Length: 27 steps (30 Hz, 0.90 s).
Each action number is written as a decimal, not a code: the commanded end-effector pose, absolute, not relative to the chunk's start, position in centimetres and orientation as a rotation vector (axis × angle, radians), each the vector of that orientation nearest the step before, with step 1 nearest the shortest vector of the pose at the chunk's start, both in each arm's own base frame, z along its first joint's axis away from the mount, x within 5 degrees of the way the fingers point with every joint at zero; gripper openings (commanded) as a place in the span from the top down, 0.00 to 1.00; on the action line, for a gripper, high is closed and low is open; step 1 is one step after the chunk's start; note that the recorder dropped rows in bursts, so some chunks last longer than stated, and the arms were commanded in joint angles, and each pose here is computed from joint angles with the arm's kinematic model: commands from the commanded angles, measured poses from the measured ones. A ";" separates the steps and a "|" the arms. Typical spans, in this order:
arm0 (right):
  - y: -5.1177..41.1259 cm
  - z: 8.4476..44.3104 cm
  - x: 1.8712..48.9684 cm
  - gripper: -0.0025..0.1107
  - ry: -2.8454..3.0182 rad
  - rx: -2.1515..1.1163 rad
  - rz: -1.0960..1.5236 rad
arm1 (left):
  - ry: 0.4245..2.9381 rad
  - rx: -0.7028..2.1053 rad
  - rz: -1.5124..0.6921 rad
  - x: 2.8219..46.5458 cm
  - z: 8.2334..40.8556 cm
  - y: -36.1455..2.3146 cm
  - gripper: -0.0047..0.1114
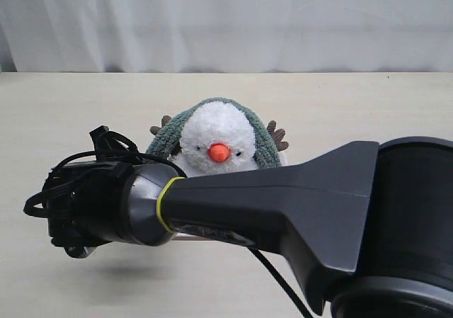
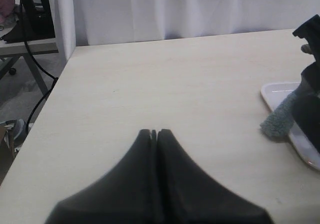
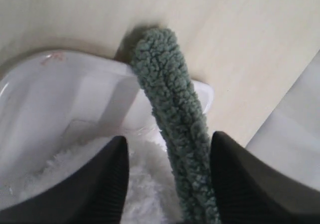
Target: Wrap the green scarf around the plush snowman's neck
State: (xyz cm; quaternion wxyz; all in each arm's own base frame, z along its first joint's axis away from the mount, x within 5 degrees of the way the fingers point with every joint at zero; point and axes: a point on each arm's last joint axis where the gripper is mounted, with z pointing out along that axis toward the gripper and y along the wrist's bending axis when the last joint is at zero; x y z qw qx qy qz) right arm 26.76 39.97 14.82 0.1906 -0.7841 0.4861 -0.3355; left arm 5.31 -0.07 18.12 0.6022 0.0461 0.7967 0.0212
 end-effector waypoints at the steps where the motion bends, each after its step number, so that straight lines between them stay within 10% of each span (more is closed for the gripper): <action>1: 39.9 14.9 27.1 0.77 1.371 -2.184 -0.946 | 1.835 0.103 0.047 5.3 18.1 -0.1 0.96; 5: 39.8 14.8 27.2 0.94 1.379 -2.181 -0.946 | 1.835 0.103 0.047 5.3 18.1 -0.1 0.96; 12: 40.1 14.8 27.2 0.47 1.361 -2.174 -0.916 | 1.835 0.103 0.047 5.3 18.1 -0.1 0.96; 19: 39.9 12.6 28.3 0.47 1.325 -2.173 -0.997 | 1.835 0.103 0.047 5.3 18.1 -0.1 0.96; 27: 39.7 12.3 28.4 0.85 1.338 -2.112 -1.112 | 1.835 0.103 0.047 5.3 18.1 -0.1 0.96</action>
